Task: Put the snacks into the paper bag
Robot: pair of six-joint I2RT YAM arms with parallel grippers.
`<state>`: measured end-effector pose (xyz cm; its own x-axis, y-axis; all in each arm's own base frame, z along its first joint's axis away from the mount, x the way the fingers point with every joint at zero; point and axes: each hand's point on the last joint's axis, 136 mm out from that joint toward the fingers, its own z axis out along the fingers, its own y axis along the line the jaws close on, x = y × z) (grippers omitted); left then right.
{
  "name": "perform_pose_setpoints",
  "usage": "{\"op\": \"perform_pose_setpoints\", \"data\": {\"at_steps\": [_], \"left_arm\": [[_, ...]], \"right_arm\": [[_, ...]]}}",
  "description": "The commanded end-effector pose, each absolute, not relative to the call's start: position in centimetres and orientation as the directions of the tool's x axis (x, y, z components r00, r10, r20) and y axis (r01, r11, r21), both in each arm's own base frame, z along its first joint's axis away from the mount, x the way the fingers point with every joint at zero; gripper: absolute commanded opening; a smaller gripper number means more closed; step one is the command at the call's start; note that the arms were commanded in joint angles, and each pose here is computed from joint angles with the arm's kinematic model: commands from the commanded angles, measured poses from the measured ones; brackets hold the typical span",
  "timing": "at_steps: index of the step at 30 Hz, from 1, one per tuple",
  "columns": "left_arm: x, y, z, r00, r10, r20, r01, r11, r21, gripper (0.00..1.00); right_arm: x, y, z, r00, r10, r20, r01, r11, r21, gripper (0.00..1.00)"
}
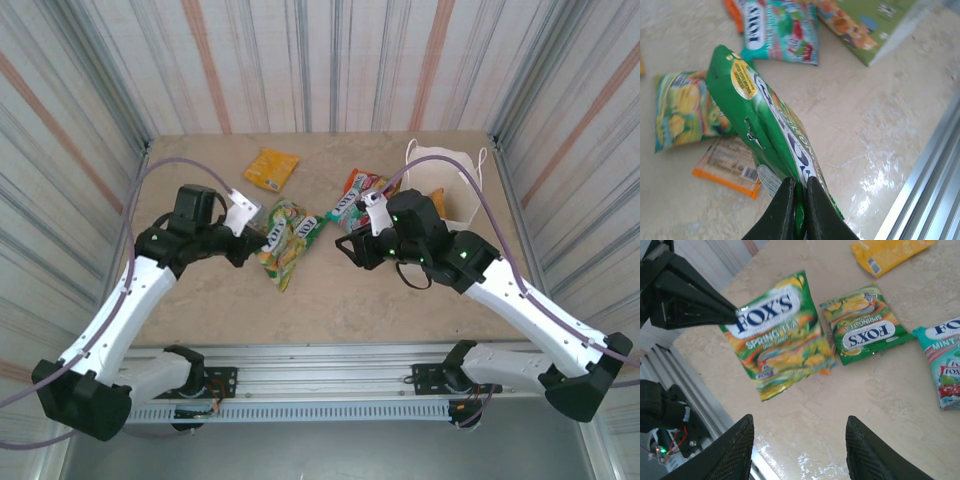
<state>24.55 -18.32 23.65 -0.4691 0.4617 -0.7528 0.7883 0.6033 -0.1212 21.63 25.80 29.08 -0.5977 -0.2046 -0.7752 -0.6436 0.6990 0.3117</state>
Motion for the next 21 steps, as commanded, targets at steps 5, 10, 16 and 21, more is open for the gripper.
{"op": "perform_pose_setpoints", "data": {"at_steps": [5,10,16,21], "left_arm": [[21.4,-21.0,26.7,-0.059,0.591,-0.804,0.939,0.307,0.156,0.0],[20.1,-22.3,26.8,0.103,0.621,-0.777,0.946,0.18,0.269,0.0],[19.4,-23.1,27.0,0.222,0.63,-0.744,0.931,0.089,0.354,0.0],[19.1,-23.3,26.9,0.279,0.648,-0.708,0.914,0.046,0.402,0.0]], "right_arm": [[20.9,25.8,29.2,-0.471,-0.286,-0.834,-0.743,0.639,0.2,0.51],[20.6,25.9,28.9,-0.415,-0.346,-0.841,-0.785,0.604,0.139,0.53],[20.2,25.9,27.8,-0.371,-0.407,-0.835,-0.821,0.563,0.091,0.57],[20.2,25.5,27.5,-0.349,-0.442,-0.826,-0.828,0.559,0.051,0.59]]}}
